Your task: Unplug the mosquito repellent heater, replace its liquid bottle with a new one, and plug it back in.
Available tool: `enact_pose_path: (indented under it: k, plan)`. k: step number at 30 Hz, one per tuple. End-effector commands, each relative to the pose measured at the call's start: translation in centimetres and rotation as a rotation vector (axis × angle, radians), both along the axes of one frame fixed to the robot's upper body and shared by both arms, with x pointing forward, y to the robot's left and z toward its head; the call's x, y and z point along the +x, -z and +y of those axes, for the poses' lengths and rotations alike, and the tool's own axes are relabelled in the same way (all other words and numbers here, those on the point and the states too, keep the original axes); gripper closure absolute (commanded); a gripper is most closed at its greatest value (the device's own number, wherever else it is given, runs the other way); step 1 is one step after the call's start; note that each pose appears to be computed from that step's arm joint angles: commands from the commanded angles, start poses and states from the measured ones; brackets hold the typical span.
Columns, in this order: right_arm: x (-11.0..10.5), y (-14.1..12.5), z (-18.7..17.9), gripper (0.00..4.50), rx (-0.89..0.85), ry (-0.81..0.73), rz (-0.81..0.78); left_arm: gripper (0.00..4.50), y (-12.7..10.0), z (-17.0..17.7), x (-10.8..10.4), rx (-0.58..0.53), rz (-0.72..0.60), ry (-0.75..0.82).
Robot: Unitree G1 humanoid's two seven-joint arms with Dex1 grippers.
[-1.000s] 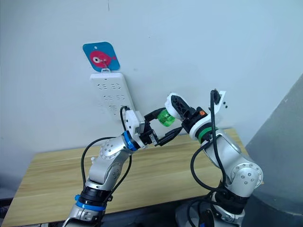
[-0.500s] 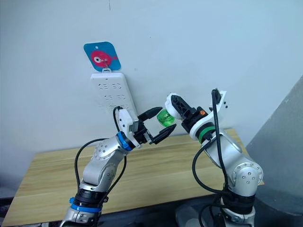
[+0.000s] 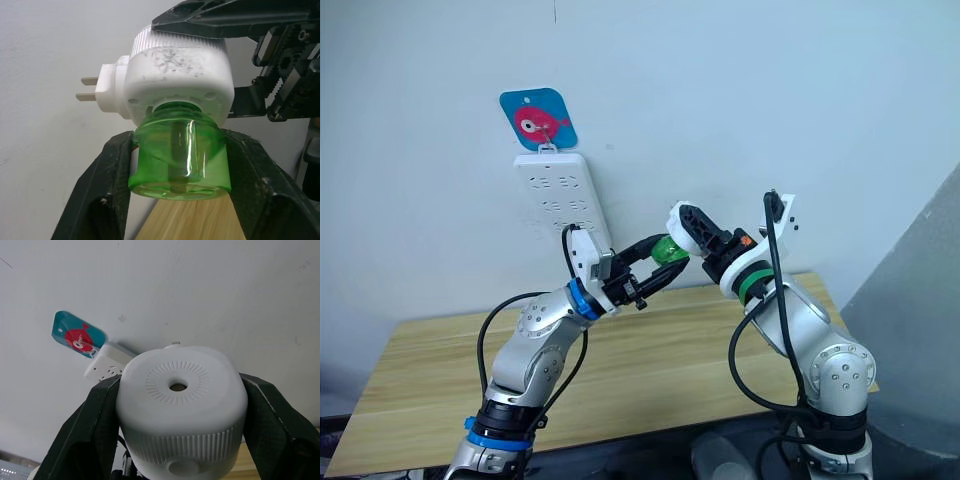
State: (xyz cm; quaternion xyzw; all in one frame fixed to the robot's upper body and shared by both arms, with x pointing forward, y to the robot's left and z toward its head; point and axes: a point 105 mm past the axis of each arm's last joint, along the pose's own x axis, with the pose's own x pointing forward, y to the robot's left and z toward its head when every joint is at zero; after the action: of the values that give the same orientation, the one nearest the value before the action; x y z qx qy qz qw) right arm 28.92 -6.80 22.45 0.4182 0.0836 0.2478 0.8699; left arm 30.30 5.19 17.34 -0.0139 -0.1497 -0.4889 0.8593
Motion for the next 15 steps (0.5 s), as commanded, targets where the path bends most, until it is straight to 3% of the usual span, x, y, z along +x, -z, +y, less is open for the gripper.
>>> enact_pose_path:
  k: [1, 3, 8, 10, 15]
  plan:
    - [-0.6, -1.0, 0.3, 1.54, 0.034, -0.034, -0.036, 2.24, -1.2, 0.1, -0.3, -0.019, -0.042, 0.003]
    - [-0.6, -1.0, 0.1, 1.54, 0.034, -0.032, -0.033, 2.24, -1.1, 0.3, -0.3, -0.012, -0.043, 0.000]
    - [-0.5, -0.9, -0.6, 0.00, 0.022, -0.023, -0.042, 2.24, -0.8, 0.7, -0.2, 0.016, -0.061, -0.004]
    - [-0.6, -0.6, -1.3, 0.00, 0.009, -0.028, -0.035, 2.24, -0.7, 0.9, -0.2, 0.037, -0.072, 0.007]
    - [-3.2, 0.8, -3.6, 0.00, -0.073, -0.244, -0.015, 2.24, 0.4, 1.8, -1.0, 0.156, -0.109, 0.120]
